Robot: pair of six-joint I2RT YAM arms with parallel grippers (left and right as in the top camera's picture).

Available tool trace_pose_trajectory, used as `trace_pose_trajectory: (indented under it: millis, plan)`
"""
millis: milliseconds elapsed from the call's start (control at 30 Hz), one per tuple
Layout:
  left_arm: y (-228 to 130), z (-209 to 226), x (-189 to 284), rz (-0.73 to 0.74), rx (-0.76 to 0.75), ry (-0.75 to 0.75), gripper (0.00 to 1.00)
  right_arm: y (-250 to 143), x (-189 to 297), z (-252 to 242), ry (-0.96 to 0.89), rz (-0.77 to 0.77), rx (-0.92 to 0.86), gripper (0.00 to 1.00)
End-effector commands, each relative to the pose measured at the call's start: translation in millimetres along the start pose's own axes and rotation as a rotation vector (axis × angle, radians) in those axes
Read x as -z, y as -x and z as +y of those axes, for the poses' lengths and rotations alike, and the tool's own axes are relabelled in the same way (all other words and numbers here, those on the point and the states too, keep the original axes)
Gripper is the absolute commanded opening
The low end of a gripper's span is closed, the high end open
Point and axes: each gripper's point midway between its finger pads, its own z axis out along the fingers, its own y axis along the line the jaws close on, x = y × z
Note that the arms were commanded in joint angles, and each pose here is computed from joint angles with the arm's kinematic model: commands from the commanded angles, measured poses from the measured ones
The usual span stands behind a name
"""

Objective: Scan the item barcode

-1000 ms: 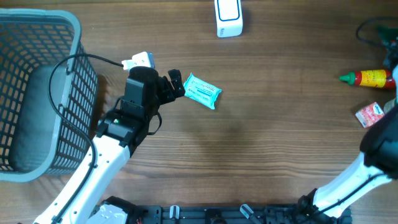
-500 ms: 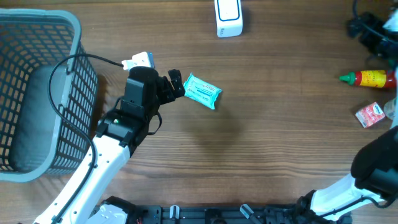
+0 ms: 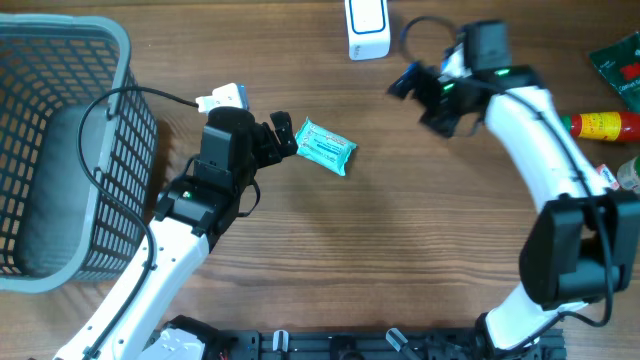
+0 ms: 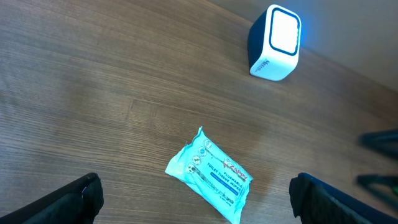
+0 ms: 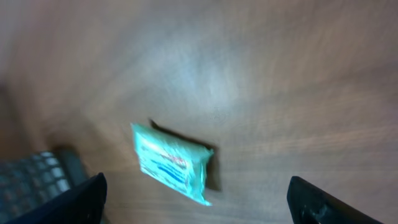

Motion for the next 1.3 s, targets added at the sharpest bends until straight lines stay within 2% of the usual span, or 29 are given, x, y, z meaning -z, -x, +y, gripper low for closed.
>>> trace_pose_trajectory:
  millis: [0,100,133,233,333,467,567,733,833,933,1067,1167,1267]
  plan:
    - [4,-2,1,-0.014,-0.022,0.002,1.00,-22,-31,-9,-0.133,-0.058,-0.005,0.90]
    - [4,-2,1,-0.014,-0.022,0.002,1.00,-36,-45,-1,-0.139,-0.075,0.061,0.90]
    - [4,-2,1,-0.014,-0.022,0.002,1.00,-39,-51,3,-0.132,-0.097,0.089,0.85]
    - [3,-2,1,-0.013,-0.022,0.002,1.00,-45,-66,17,-0.079,-0.147,0.149,0.76]
    - [4,-2,1,-0.014,-0.022,0.002,1.00,-56,-82,31,-0.014,-0.169,0.201,0.76]
    - [4,-2,1,-0.014,-0.021,0.002,1.00,-62,-94,20,-0.067,-0.194,0.220,0.76]
    - [4,-2,1,-0.014,-0.022,0.002,1.00,-67,-107,13,-0.077,-0.164,0.221,0.76]
    - [3,-2,1,-0.013,-0.022,0.002,1.00,-82,-129,10,-0.043,-0.075,0.331,0.74]
    - [4,-2,1,-0.014,-0.021,0.002,1.00,-87,-137,4,-0.046,-0.043,0.339,0.66]
    - [4,-2,1,-0.014,-0.021,0.002,1.00,-92,-138,16,0.016,-0.018,0.449,0.56]
    - [3,-2,1,-0.013,-0.021,0.002,1.00,-91,-137,18,0.030,-0.017,0.470,0.25]
    - [3,-2,1,-0.013,-0.021,0.002,1.00,-83,-135,16,0.032,-0.029,0.455,0.04]
    - [3,-2,1,-0.013,-0.022,0.002,1.00,-70,-122,20,0.059,-0.037,0.423,0.04]
